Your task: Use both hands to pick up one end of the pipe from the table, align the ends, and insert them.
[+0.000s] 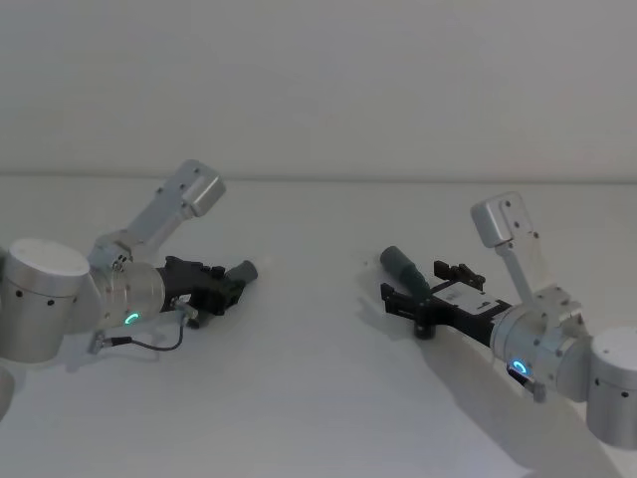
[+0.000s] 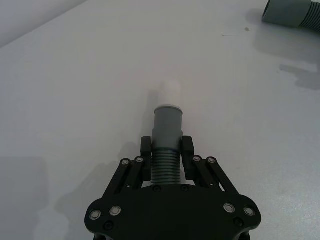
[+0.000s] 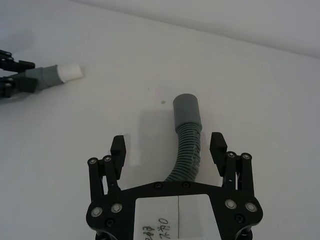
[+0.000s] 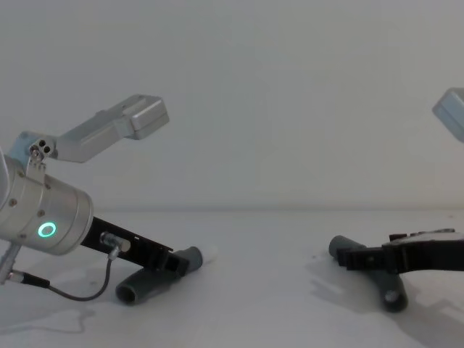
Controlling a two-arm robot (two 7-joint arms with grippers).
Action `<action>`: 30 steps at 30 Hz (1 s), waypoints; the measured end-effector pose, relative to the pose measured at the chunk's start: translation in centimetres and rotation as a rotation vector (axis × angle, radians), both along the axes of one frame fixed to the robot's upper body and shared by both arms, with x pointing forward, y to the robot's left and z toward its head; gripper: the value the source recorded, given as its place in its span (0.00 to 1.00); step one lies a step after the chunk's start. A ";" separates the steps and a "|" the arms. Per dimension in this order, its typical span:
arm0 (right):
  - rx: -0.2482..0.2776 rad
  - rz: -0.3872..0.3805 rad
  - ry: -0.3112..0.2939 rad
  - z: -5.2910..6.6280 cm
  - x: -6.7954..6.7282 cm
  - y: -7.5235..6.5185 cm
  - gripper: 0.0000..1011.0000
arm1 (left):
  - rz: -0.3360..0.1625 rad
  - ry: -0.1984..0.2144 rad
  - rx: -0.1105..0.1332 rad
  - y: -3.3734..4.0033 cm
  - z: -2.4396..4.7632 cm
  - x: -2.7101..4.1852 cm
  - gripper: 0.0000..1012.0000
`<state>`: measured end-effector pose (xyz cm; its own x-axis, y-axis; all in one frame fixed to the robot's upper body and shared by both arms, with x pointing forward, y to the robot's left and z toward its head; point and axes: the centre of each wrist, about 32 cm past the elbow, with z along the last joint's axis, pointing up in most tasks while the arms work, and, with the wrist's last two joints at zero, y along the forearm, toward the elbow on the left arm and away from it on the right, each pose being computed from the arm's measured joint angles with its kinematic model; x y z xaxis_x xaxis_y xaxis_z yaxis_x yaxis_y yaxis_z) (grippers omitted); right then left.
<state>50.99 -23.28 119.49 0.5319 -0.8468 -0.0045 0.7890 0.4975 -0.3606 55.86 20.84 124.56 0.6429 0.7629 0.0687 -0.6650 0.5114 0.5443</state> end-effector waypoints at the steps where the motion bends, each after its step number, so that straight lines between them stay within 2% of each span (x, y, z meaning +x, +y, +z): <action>1: 0.000 0.000 0.002 0.0 0.1 0.0 0.99 | 0.000 0.000 0.000 0.00 0.00 0.00 0.34; 17: 0.006 -0.009 0.037 -0.8 2.2 0.4 0.99 | 0.000 0.000 0.000 0.00 0.00 0.00 0.34; 30: 0.010 -0.017 0.055 -1.2 2.9 0.6 0.99 | 0.000 0.000 0.000 0.00 0.00 0.00 0.34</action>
<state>53.89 -22.65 118.26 0.5165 -0.8553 -0.0413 0.7764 0.4881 -0.3986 55.86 20.84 124.56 0.6429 0.7629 0.0687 -0.6650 0.5115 0.5442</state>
